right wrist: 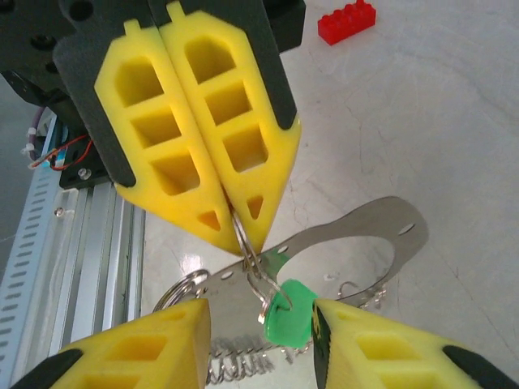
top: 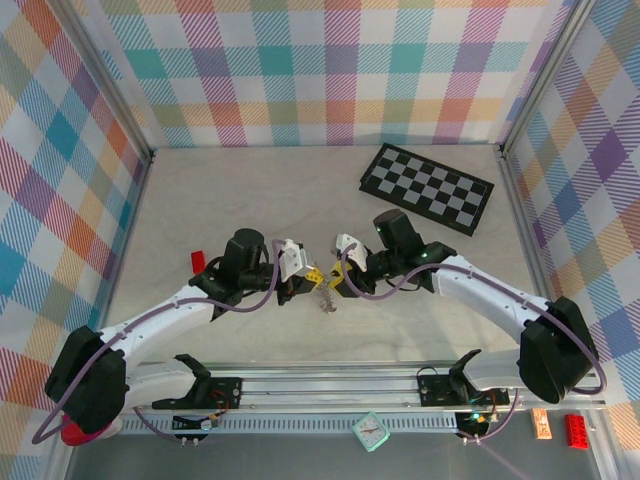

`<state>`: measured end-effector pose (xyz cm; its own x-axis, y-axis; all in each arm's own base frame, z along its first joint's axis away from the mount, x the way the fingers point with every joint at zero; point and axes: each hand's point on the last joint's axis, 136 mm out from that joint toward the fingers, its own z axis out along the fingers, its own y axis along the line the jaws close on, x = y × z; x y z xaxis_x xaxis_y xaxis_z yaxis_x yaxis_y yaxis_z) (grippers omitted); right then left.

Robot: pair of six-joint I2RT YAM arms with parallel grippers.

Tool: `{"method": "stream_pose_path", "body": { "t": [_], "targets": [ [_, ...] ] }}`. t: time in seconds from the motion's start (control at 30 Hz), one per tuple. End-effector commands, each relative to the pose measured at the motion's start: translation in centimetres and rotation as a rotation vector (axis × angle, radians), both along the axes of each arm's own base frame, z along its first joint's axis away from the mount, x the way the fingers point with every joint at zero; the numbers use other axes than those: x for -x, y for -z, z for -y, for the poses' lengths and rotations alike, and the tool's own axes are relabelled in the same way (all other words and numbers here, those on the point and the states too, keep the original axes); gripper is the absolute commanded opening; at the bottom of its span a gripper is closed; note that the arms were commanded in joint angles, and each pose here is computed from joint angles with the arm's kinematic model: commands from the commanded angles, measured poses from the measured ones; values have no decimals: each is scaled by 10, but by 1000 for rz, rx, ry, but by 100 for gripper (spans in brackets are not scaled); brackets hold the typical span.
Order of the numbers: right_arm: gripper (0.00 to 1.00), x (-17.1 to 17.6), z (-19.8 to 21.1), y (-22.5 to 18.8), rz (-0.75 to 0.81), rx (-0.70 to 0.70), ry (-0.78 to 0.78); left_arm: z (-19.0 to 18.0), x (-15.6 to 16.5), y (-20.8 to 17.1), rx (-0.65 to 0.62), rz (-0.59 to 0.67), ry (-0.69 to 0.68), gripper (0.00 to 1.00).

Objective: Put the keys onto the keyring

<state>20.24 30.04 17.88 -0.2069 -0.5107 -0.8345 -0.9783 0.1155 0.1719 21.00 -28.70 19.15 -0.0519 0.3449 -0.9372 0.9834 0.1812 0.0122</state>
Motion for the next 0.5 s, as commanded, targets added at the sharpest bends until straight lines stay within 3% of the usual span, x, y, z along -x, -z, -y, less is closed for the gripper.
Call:
{"method": "stream_pose_path", "body": {
  "t": [0.0, 0.47],
  "targets": [
    [36, 2, -8, -8, -7, -59, -33, 3, 8, -17, 66, 42, 40, 0],
    [16, 0, -17, -13, -2, -109, -67, 4, 9, -20, 95, 39, 43, 0]
  ]
}}
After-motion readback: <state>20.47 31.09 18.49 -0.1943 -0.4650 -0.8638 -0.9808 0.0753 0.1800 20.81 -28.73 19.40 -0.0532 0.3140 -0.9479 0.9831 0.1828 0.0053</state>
